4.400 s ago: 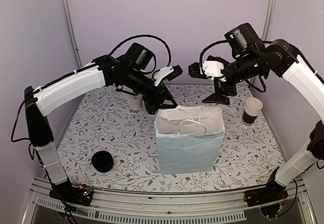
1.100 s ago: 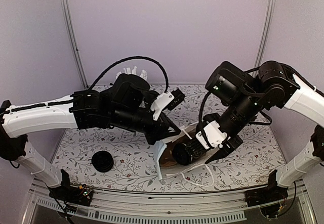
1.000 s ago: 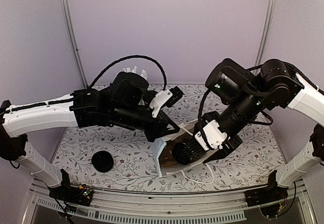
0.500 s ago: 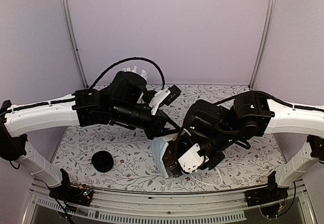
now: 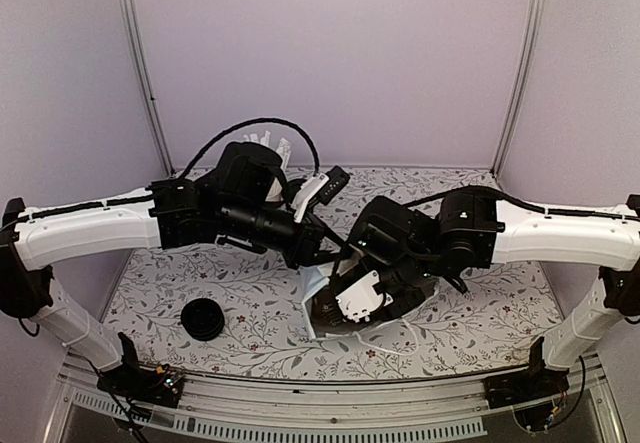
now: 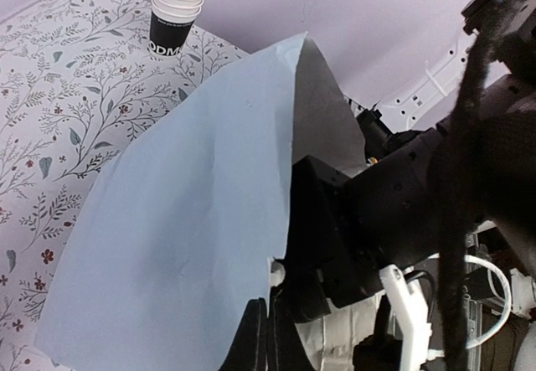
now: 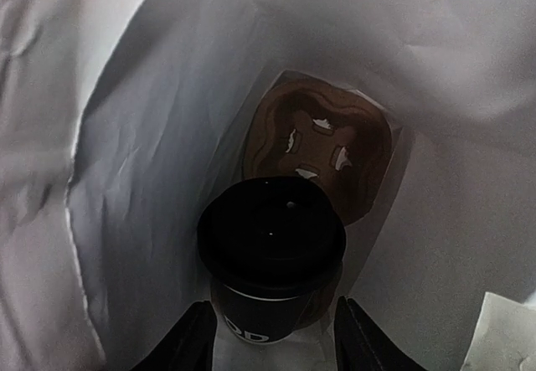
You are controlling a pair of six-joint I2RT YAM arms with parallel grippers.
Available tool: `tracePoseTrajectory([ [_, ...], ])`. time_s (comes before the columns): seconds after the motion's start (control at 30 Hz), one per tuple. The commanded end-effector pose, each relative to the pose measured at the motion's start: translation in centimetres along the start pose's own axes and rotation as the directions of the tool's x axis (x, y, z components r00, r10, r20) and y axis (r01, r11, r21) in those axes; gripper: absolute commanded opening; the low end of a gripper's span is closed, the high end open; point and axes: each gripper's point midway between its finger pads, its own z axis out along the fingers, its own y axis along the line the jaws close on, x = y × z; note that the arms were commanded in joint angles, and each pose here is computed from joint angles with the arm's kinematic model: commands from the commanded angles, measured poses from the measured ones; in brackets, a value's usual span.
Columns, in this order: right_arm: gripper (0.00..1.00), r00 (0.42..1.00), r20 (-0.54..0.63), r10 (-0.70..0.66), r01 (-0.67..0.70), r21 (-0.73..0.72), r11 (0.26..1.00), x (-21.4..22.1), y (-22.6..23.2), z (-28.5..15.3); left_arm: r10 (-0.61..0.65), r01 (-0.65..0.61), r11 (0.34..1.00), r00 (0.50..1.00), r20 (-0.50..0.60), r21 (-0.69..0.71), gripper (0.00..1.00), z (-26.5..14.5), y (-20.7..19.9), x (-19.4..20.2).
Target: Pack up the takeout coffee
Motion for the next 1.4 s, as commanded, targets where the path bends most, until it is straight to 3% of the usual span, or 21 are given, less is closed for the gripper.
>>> tracePoseTrajectory([
  [0.0, 0.54, 0.999, -0.034, 0.021, -0.021, 0.008, 1.0, 1.1, -0.7, 1.8, -0.015, 0.015, 1.0, 1.0, 0.025, 0.02, 0.0, -1.0, 0.5, -0.4],
  [0.37, 0.87, 0.991, -0.098, 0.089, -0.091, -0.016, 0.996, 3.3, -0.6, 5.2, -0.046, 0.044, 0.998, 0.998, 0.037, 0.053, 0.0, -0.9, 1.8, -0.6],
  [0.63, 0.94, 0.986, -0.111, 0.127, -0.138, -0.097, 0.986, 3.9, 0.1, 8.2, -0.077, 0.073, 0.994, 0.996, 0.046, 0.086, 0.0, -0.5, 2.8, -0.5],
  [0.87, 0.94, 0.967, -0.151, 0.205, -0.222, -0.108, 0.969, 5.3, -0.4, 10.8, -0.082, 0.078, 0.992, 0.996, 0.045, 0.095, 0.0, -0.5, 3.0, -0.6],
  [0.97, 0.85, 0.963, -0.142, 0.23, -0.245, -0.099, 0.964, 5.0, -0.8, 10.8, -0.087, 0.082, 0.992, 0.995, 0.044, 0.093, 0.0, -0.4, 3.2, -0.5],
  [1.17, 0.64, 0.963, -0.069, 0.262, -0.267, -0.084, 0.96, 3.5, -2.8, 7.9, -0.085, 0.08, 0.994, 0.995, 0.057, 0.077, 0.0, -0.8, 3.6, -0.9],
  [1.37, 0.6, 0.958, 0.051, 0.283, -0.279, -0.082, 0.957, 1.5, -4.9, 3.0, -0.079, 0.077, 0.996, 0.994, 0.079, 0.036, 0.0, -1.6, 4.4, -1.6],
])
